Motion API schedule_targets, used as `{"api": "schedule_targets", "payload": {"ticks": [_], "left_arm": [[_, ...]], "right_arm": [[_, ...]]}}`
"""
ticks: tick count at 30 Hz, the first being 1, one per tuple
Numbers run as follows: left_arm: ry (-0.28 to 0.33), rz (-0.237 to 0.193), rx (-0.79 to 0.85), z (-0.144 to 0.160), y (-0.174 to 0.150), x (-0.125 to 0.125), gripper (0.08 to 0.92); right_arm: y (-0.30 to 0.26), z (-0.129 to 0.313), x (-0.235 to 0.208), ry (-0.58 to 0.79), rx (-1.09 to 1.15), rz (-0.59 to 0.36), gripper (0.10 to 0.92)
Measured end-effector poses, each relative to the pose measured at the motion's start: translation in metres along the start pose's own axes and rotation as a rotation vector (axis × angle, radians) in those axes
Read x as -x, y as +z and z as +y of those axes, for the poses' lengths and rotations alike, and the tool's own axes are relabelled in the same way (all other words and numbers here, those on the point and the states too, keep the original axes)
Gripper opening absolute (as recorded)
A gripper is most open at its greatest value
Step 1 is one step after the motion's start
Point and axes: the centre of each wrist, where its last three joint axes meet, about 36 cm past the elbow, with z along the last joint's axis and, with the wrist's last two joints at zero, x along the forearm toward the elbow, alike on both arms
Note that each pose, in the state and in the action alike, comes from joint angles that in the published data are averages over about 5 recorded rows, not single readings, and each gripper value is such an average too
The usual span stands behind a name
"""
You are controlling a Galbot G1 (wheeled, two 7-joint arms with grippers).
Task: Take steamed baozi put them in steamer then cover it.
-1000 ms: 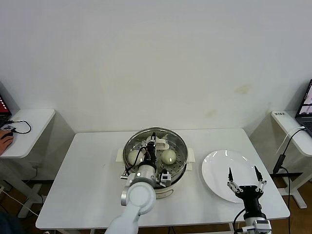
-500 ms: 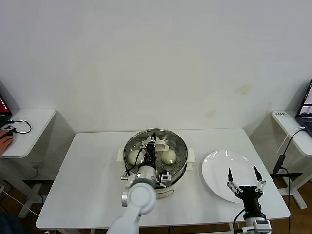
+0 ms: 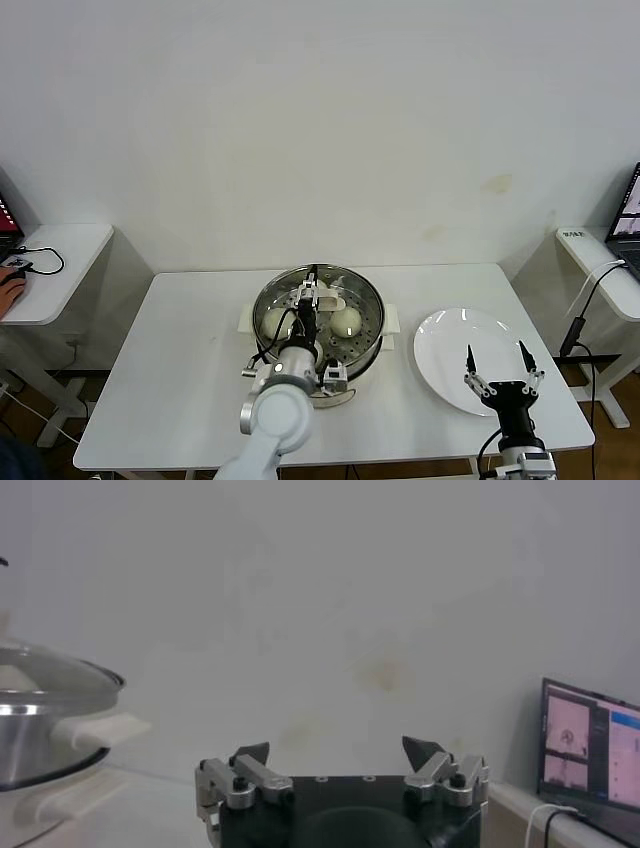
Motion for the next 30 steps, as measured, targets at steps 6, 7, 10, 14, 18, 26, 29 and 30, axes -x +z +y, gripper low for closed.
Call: {"api": "schedule_targets", "payload": {"ticks": [6, 7, 10, 14, 18, 26, 29, 30], "left_arm": [[-0.002, -0.036, -0.014, 0.003, 0.009, -0.022, 0.814], [-0.004, -0.043, -0.017, 0.004, 0.010, -0.027, 0.819], [-0.018, -0.063, -0.028, 0.009, 0.017, -0.042, 0.822], [-0.052, -0.087, -0.057, 0.019, 0.029, -0.065, 0.823], [-0.095, -0.110, -0.134, 0.028, 0.045, -0.091, 0.823], [-0.175, -0.114, -0.476, 0.027, 0.092, -0.127, 0.823], [-0.200, -0.078, -0.630, 0.021, 0.115, -0.136, 0.823], [-0.205, -0.063, -0.683, 0.020, 0.121, -0.140, 0.823]], "right_arm": [[0.000, 0.001, -0.001, -0.006, 0.001, 0.001, 0.823], [0.000, 0.001, -0.001, -0.007, 0.001, 0.001, 0.823], [-0.001, 0.001, -0.001, -0.012, 0.000, 0.000, 0.823], [-0.002, 0.000, -0.002, -0.018, 0.001, 0.000, 0.823], [-0.001, -0.003, -0.004, -0.026, 0.002, 0.006, 0.823], [0.001, -0.006, -0.007, -0.054, 0.024, 0.021, 0.822], [0.001, -0.004, -0.009, -0.071, 0.036, 0.038, 0.823], [0.002, -0.004, -0.010, -0.078, 0.040, 0.045, 0.823]]}}
